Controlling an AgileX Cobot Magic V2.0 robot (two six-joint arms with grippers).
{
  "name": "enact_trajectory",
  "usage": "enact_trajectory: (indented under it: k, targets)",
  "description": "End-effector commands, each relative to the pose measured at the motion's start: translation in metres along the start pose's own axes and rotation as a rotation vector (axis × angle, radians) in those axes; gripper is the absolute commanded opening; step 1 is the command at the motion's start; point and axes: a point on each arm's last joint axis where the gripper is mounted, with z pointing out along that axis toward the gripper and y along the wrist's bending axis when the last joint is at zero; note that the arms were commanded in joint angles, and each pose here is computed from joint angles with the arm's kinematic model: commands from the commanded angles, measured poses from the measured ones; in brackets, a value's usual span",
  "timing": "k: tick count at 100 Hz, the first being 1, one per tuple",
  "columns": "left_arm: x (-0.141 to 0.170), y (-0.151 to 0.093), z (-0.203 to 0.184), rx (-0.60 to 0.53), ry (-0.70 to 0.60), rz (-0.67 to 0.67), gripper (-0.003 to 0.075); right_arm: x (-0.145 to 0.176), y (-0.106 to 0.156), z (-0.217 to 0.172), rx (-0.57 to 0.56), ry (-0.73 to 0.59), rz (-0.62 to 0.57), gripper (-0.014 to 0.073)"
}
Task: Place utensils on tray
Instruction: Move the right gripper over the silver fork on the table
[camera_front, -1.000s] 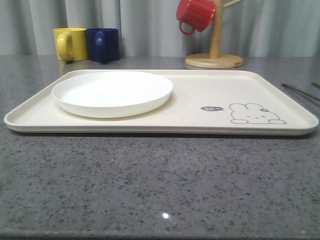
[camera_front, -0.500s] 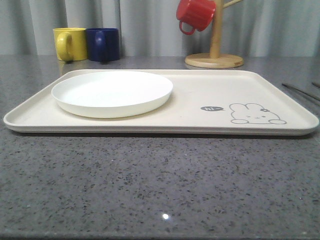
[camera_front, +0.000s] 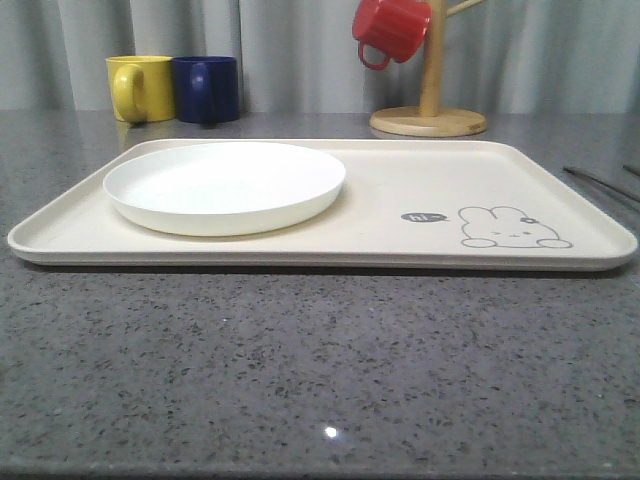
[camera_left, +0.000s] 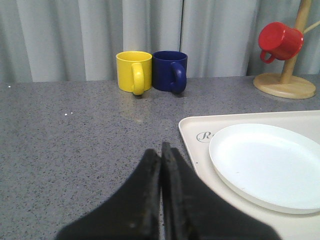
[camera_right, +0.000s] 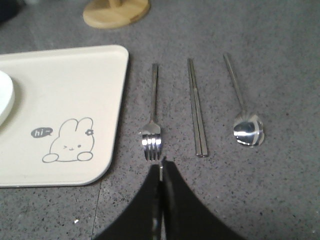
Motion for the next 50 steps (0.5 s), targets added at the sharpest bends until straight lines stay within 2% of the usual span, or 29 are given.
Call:
enact_trajectory:
  k: [1, 24, 29, 34, 50]
  targets:
    - [-0.016, 0.002, -0.002, -0.019, -0.104, -0.017, -0.0018, -0.029, 0.005, 0.01, 0.006, 0.01, -0.001, -0.0068]
    - [-0.016, 0.002, -0.002, -0.019, -0.104, -0.017, -0.0018, -0.04, 0.007, 0.052, 0.032, 0.153, 0.0, -0.0062]
    - [-0.016, 0.002, -0.002, -0.019, -0.104, -0.017, -0.0018, -0.039, 0.007, 0.058, 0.034, 0.184, 0.004, -0.0038]
    - [-0.016, 0.002, -0.002, -0.019, -0.104, -0.017, -0.0018, -0.038, 0.007, 0.062, 0.037, 0.209, 0.006, 0.0016]
    - [-0.016, 0.002, -0.002, -0.019, -0.104, -0.017, -0.0018, -0.033, 0.006, 0.068, 0.047, 0.28, 0.009, 0.0288]
